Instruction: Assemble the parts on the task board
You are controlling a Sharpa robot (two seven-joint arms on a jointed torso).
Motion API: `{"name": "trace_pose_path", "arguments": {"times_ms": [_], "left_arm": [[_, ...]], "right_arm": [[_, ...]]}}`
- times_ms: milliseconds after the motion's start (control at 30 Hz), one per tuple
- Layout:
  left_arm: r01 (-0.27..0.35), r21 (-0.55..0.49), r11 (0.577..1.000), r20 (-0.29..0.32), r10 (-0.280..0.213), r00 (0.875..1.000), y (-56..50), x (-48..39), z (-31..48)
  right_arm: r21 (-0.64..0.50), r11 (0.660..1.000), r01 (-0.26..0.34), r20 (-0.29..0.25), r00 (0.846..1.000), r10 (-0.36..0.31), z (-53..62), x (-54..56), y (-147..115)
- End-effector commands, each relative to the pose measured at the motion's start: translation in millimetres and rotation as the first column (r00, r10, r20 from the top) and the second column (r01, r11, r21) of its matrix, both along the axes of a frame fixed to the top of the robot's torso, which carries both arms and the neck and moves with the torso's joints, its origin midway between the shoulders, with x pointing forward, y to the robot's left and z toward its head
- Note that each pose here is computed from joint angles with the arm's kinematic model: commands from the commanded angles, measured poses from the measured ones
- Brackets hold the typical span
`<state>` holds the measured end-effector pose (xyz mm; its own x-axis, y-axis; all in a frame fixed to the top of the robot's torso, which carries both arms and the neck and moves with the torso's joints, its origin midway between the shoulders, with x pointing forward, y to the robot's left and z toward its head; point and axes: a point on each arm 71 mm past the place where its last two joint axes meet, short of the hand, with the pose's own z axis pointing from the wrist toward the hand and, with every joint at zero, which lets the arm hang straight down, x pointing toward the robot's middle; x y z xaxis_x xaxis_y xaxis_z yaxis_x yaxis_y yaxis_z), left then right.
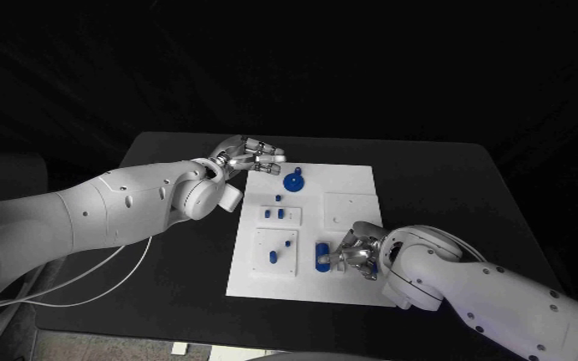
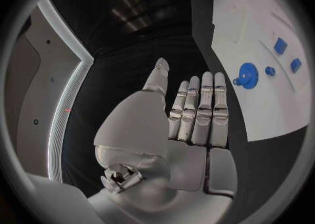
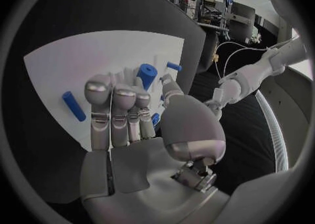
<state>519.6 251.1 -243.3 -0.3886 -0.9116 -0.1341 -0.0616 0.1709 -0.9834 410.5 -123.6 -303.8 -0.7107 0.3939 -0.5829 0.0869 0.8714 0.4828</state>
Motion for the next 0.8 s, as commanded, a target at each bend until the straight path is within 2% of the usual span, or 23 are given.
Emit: {"name": "trace_pose_path", "arguments": {"times_ms": [33,333,600,800], "left_arm": [[0.009,-0.003,1.0,0.002,-0.009,1.0,-1.7,-0.2,0.7],[0.01,-0.002,1.0,0.0,-0.01,1.0,-2.1,-0.2,0.5],[0.012,-0.003,1.0,-0.001,-0.012,1.0,-3.0,-0.2,0.4],[0.005,0.003,1.0,-0.004,-0.004,1.0,-2.3,0.1,0.1]], "right_arm": [[-0.033,0.998,-0.055,0.027,0.998,0.056,0.6,-0.7,1.4],[-0.049,0.996,-0.075,0.054,0.996,0.078,1.7,0.1,4.8],[-0.057,0.997,-0.055,0.067,0.996,0.058,-0.5,3.6,5.7],[-0.099,0.993,-0.061,0.11,0.991,0.072,-3.3,5.2,6.8]]}}
